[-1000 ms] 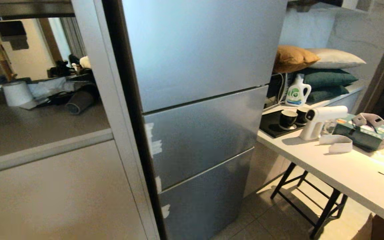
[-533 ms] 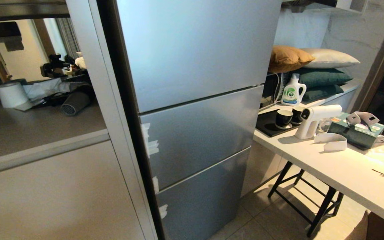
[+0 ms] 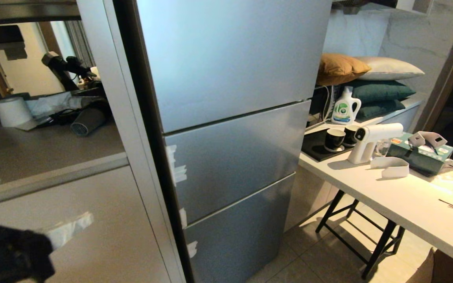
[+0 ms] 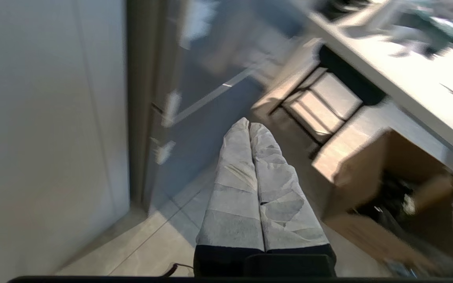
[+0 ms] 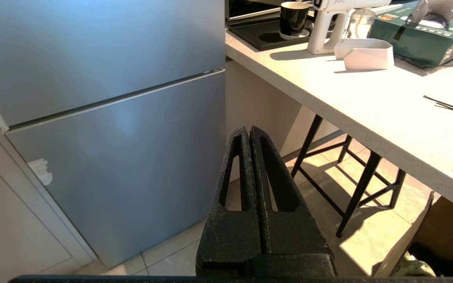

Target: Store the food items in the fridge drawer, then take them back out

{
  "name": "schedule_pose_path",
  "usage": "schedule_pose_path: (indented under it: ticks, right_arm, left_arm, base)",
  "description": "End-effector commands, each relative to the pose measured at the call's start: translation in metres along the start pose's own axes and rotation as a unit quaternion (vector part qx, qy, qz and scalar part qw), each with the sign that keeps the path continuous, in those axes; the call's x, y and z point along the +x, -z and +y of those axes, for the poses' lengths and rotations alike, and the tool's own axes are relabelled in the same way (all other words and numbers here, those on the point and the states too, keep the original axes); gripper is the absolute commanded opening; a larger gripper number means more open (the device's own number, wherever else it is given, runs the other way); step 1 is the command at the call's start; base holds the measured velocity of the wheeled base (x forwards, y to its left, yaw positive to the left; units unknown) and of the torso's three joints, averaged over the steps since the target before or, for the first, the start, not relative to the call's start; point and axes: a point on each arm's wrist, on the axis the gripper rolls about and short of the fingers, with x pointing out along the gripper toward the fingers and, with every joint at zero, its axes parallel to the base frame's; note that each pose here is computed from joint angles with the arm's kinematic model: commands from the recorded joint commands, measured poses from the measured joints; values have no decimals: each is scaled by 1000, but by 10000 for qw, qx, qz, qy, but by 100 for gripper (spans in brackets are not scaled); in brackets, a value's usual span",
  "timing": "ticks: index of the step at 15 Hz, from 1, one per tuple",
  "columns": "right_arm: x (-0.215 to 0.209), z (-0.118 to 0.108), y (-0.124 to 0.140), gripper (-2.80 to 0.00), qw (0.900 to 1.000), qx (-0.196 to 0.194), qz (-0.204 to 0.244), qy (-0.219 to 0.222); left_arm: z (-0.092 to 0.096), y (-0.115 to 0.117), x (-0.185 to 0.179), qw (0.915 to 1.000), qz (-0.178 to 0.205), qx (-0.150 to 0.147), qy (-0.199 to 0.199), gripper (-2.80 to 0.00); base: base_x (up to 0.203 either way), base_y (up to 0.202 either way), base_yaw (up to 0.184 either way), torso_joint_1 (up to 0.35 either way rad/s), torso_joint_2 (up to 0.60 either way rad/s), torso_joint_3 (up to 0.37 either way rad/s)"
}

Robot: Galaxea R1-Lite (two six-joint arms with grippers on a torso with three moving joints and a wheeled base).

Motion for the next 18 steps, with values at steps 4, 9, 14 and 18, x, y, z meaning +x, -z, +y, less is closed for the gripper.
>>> schedule_pose_path:
  ticks: [4, 9, 14, 18]
  right_arm:
    - [0, 0, 0, -280, 10000, 4, 10, 3]
    - [0, 0, 0, -280, 10000, 12, 10, 3]
    - [0, 0, 0, -280, 10000, 12, 10, 3]
    - [0, 0, 0, -280, 10000, 12, 4, 3]
  left_arm:
    - [32, -4, 137, 9958, -100, 89, -910, -280]
    - [40, -24, 183, 9869, -1059, 346, -1164, -280]
    - [32, -31, 210, 9866, -1260, 409, -954, -280]
    - [29, -33, 226, 9852, -1341, 403, -989, -280]
  base:
    - [0, 0, 0, 0, 0, 0]
    - [0, 0, 0, 0, 0, 0]
    - [0, 0, 0, 0, 0, 0]
    - [0, 0, 0, 0, 0, 0]
